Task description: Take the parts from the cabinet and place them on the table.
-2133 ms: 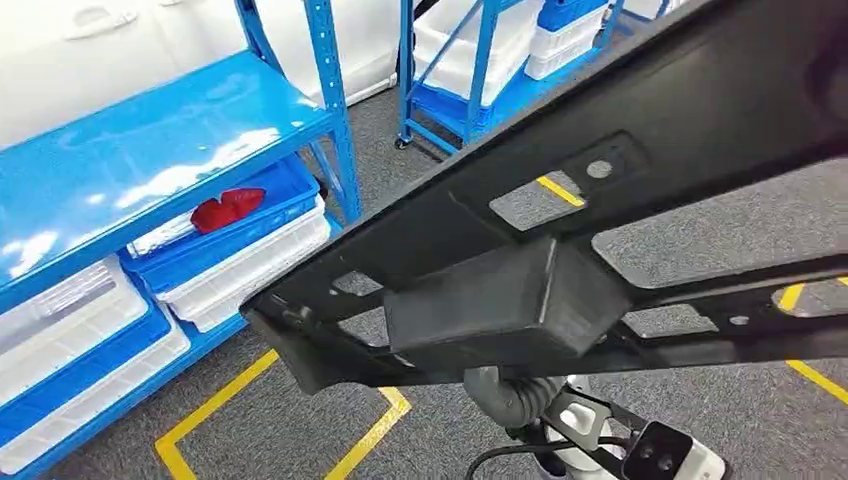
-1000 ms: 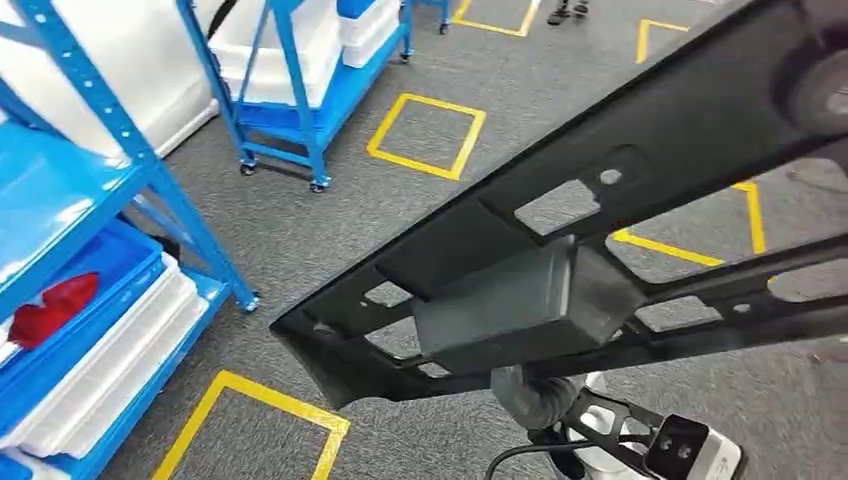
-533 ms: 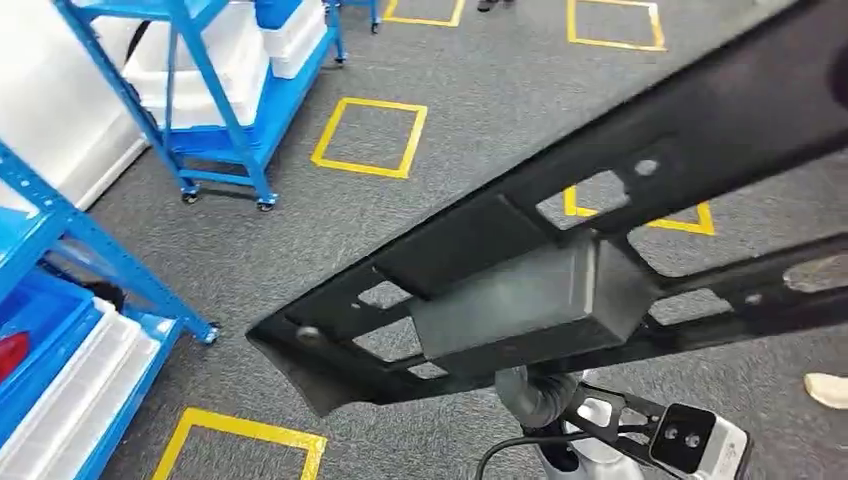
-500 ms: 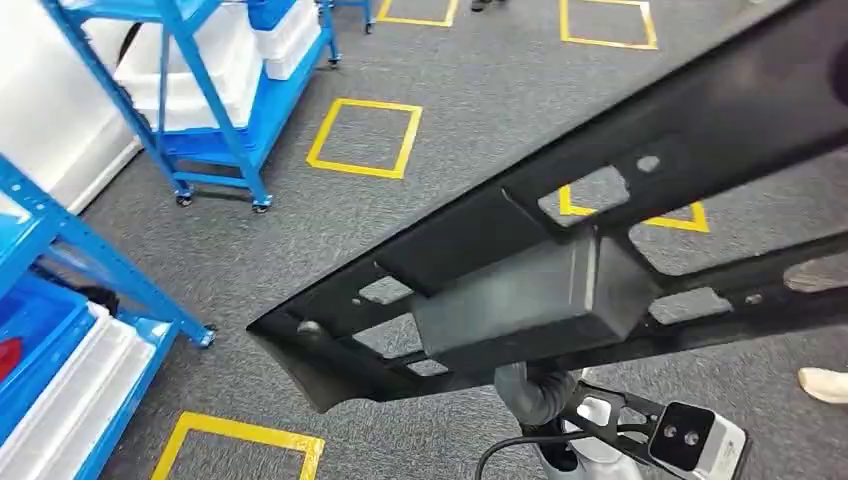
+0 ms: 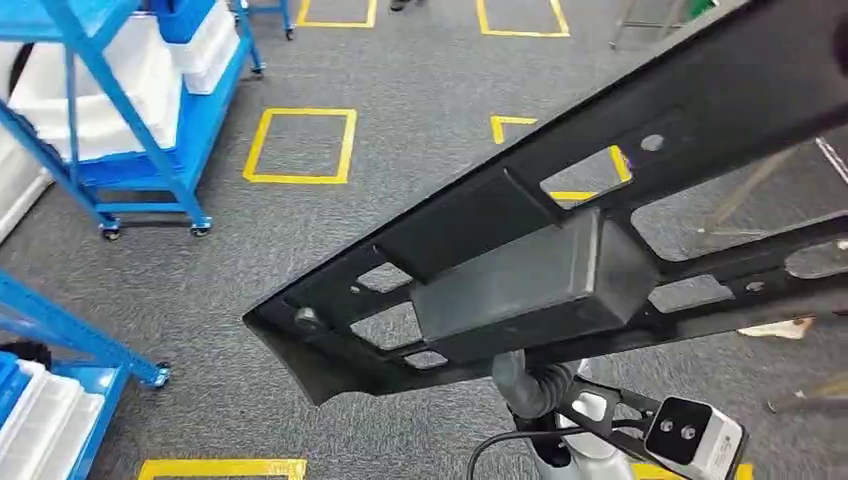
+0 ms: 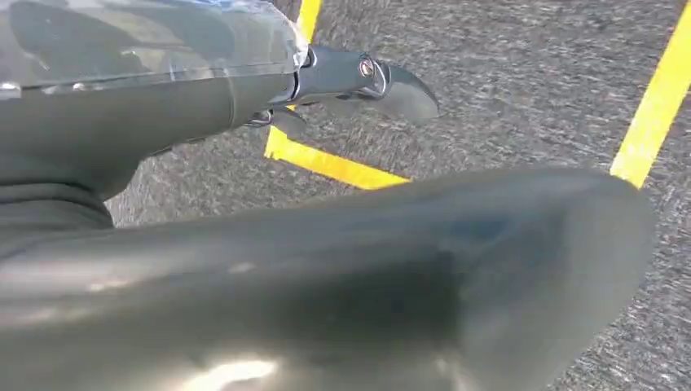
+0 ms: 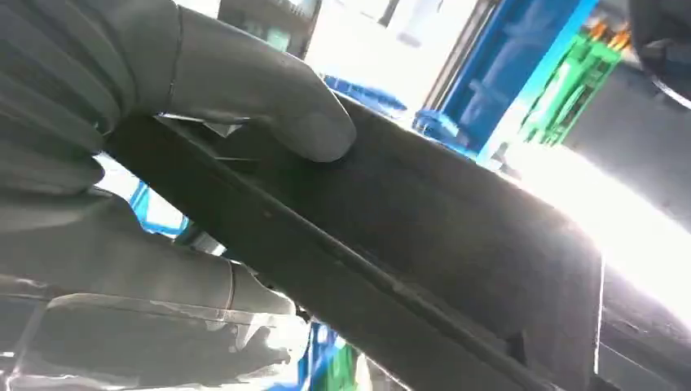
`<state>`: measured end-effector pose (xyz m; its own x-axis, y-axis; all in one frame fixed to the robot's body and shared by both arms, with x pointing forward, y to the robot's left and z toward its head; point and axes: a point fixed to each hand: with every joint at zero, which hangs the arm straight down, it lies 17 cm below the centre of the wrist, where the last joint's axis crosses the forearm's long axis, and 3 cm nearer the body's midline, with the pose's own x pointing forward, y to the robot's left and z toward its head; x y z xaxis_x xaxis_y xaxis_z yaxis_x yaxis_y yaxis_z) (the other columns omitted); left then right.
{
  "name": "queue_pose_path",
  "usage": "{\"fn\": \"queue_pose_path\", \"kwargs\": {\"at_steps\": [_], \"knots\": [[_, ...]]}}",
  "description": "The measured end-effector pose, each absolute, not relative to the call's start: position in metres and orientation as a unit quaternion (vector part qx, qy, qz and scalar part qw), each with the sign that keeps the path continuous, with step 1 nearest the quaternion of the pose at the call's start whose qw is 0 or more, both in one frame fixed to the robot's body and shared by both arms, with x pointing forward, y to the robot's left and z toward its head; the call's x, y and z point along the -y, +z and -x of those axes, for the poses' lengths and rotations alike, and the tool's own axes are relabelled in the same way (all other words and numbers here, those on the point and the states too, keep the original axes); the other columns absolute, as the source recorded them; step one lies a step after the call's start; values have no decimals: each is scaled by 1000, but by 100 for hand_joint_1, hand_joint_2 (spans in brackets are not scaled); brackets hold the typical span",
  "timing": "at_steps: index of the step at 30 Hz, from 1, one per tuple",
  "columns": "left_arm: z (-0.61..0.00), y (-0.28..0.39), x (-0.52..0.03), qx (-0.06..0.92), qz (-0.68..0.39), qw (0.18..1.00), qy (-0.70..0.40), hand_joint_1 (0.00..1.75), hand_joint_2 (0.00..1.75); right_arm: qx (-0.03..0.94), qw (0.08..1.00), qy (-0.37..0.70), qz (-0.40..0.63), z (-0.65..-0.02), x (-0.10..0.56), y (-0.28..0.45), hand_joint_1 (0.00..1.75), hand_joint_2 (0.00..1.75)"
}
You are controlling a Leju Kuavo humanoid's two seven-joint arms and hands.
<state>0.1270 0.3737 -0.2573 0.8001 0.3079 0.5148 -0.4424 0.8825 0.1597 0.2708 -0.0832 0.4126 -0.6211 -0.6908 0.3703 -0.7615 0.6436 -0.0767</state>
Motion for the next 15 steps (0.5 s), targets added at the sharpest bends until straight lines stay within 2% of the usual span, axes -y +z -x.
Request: {"fn": "queue_pose_path", "kwargs": {"at_steps": [15], "knots": [[-140,-255,-360,259,-102,942,187,0,0,901,154,126,-386,-273,77,415,175,175]]}}
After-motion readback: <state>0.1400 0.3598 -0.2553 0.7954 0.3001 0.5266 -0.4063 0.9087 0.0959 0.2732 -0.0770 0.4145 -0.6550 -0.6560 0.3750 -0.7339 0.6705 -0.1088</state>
